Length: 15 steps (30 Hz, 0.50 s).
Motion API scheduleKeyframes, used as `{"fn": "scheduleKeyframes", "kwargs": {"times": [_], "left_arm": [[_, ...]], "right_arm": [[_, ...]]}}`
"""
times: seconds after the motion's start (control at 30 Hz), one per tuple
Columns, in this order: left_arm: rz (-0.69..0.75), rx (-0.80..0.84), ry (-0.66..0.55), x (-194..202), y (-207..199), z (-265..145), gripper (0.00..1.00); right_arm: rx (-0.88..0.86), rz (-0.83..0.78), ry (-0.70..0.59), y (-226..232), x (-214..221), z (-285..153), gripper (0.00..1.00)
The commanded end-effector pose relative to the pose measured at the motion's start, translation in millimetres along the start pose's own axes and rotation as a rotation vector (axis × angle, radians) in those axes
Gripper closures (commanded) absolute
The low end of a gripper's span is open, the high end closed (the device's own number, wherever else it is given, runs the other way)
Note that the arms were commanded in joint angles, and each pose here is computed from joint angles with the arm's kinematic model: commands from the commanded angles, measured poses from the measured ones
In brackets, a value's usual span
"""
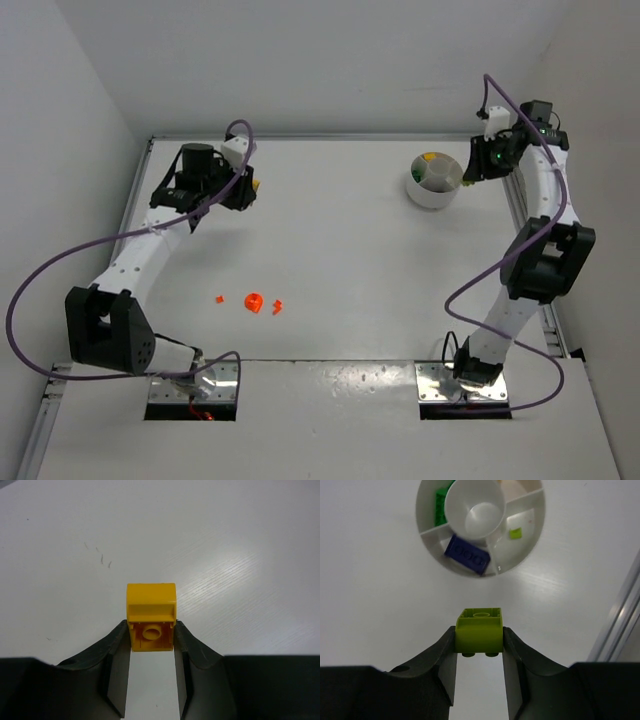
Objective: Sort the legos into containers by color
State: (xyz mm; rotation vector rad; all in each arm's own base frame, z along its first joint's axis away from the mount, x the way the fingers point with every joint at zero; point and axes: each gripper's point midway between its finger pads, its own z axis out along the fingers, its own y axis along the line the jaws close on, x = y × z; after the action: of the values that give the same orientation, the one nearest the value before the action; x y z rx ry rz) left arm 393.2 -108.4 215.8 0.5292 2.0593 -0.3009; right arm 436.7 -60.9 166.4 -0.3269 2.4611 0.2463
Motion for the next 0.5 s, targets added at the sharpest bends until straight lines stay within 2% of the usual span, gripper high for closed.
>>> {"fn": "scheduleKeyframes", "kwargs": {"times": [0.0, 0.07, 0.13, 0.17, 0.2, 0.37, 0.47], "left_arm": [[0.007, -0.006, -0.037, -11.8, 4.1, 1.5, 1.0], [0.019, 0.0, -0.004, -7.7, 5.3, 4.6, 1.0], [0.013, -0.004, 0.002, -10.7, 15.7, 8.7, 1.0], [0.013, 0.006, 0.0, -12.9, 15.1, 11.1, 1.0], [0.007, -0.002, 0.001, -13.6, 20.7, 12.9, 1.0], [-0.001, -0.012, 0.002, -14.8, 26.5, 25.1, 1.0], [-0.003, -0.03, -0.005, -19.2, 34.9, 29.0, 1.0]], "right_arm": [[-0.007, -0.055, -0.073, -18.8, -34.1, 7.6, 1.0], [0.001, -0.06, -0.101, -28.5, -49.6, 5.9, 1.0], [-0.016, -0.023, -0.022, -37.1, -38.1, 27.1, 1.0], [0.002, -0.043, -0.06, -44.0, -62.4, 18.1, 1.0], [-0.012, -0.004, -0.005, -43.4, -53.1, 22.4, 1.0], [0.009, -0.003, -0.024, -50.2, -53.7, 32.5, 1.0], [-0.011, 0.016, 0.007, -46.9, -46.7, 45.1, 1.0]]}}
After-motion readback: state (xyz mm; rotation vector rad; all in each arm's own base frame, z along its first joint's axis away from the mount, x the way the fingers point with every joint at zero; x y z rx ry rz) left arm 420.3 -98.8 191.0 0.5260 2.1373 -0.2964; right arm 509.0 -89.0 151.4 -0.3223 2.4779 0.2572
